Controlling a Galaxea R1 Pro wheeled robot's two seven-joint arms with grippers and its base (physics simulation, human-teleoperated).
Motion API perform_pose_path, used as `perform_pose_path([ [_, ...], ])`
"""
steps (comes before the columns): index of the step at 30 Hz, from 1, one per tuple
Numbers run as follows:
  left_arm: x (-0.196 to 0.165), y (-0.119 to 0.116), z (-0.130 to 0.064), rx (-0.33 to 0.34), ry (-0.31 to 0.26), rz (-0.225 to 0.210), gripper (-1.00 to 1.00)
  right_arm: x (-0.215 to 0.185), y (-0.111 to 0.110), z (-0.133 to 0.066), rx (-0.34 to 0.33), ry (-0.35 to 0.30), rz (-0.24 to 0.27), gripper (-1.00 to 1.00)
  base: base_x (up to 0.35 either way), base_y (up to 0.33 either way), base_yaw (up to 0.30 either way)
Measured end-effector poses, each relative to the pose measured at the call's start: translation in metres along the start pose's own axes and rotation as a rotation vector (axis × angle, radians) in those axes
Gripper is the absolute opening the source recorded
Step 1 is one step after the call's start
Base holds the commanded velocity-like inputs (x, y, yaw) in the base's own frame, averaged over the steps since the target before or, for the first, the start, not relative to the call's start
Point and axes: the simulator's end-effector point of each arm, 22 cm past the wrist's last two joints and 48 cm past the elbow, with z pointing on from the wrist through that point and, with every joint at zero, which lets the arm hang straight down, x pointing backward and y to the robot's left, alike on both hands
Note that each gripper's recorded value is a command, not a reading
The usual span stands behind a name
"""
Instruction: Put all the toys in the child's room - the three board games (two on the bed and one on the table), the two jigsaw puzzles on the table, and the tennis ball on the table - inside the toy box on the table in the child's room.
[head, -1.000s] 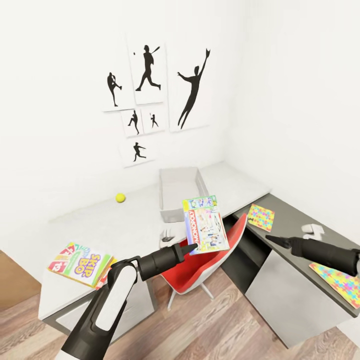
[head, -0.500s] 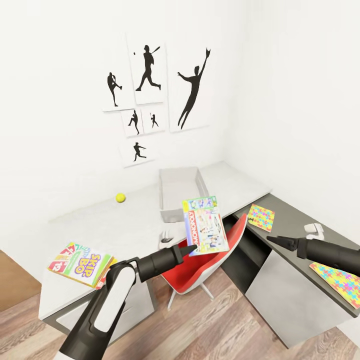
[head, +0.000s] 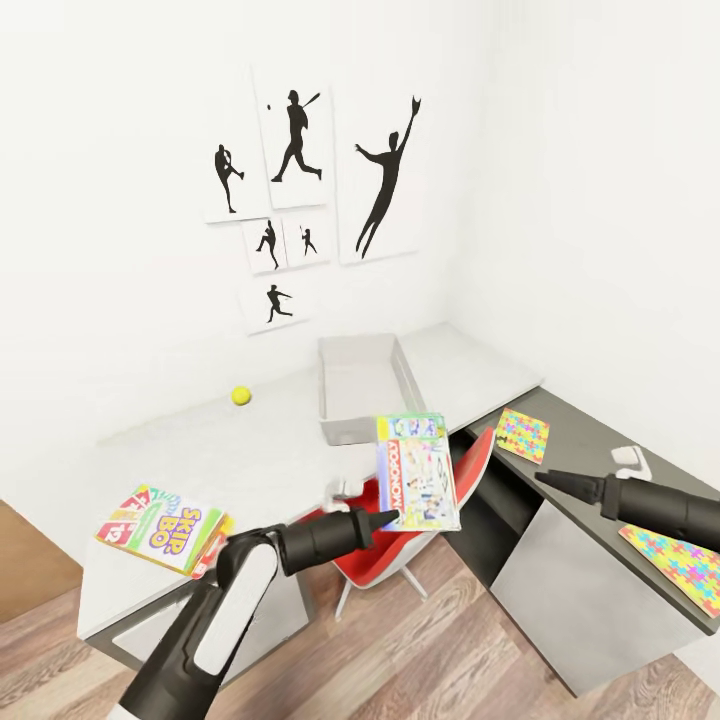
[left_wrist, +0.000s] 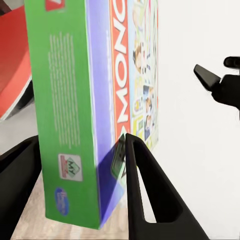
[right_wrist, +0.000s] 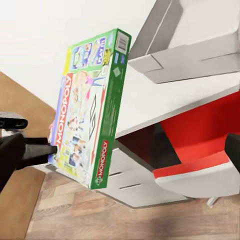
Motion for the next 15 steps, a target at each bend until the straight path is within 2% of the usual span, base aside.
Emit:
perform_pose_path([
  [5,0.012,0.001,0.005,-0.021,0.038,0.042,-1.00,0.004,0.005,-0.001,-0.025,0.003,0.009,1.00,0.000,0.000,0.000],
  [15,0.029,-0.001,0.014,-0.023,0.077,0.065,-1.00,0.008,0.007,0.000,-0.038,0.009,0.017,1.00,0.000,0.000,0.000],
])
